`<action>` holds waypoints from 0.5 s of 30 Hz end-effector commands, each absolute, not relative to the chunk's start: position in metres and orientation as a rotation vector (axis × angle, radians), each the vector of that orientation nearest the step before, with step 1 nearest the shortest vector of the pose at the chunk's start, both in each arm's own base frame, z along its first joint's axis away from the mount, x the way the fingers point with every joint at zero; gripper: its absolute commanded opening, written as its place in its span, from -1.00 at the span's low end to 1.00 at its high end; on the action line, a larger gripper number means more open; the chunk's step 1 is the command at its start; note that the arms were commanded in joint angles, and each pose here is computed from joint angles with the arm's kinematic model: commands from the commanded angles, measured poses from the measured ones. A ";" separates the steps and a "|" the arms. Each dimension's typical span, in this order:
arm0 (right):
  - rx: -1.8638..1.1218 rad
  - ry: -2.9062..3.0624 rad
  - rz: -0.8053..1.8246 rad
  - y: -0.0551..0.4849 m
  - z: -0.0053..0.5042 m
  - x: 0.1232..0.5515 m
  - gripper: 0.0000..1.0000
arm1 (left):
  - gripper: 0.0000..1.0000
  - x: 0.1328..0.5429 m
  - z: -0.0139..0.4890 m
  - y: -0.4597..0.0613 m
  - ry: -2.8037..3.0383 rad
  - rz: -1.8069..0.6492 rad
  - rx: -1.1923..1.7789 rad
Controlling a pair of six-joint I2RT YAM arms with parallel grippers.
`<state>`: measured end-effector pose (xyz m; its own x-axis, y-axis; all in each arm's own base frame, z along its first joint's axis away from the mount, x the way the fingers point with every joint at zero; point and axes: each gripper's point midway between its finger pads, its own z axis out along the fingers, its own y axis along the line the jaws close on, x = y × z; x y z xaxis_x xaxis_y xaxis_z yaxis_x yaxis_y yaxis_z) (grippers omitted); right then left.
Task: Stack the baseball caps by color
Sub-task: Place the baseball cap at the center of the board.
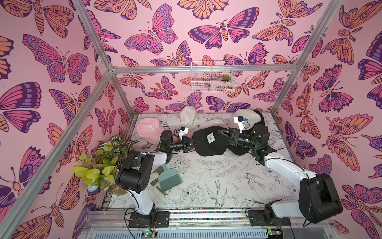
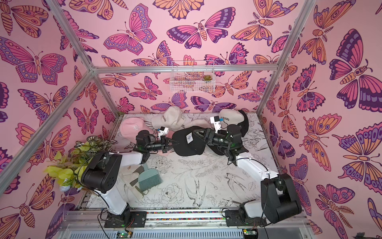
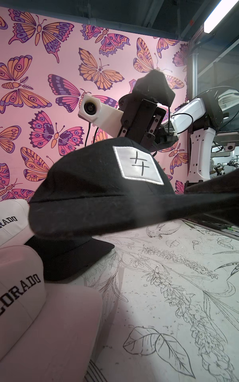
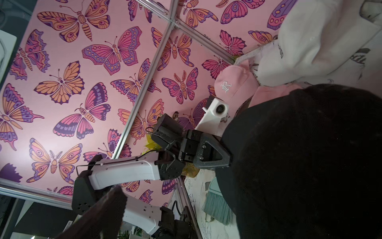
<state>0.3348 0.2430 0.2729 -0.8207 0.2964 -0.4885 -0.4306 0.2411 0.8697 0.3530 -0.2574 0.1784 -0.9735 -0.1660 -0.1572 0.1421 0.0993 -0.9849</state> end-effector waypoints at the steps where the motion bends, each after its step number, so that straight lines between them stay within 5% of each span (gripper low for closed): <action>1: -0.158 1.957 1.608 0.247 0.269 0.337 0.74 | -1.00 0.355 0.188 -0.253 2.111 -1.960 -0.015; 8: -0.212 1.879 1.669 0.249 0.285 0.331 -0.04 | -1.00 0.357 0.166 -0.245 2.178 -1.899 -0.088; 15: -0.264 1.889 1.647 0.249 0.287 0.323 -0.09 | -1.00 0.358 0.156 -0.230 2.222 -1.847 -0.138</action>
<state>0.3347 0.2469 0.2636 -0.8363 0.2687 -0.4779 -0.4259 0.2306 0.8749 0.3530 -0.2450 0.1713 -0.9721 -0.1766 -0.1543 0.1297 0.1433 -0.9811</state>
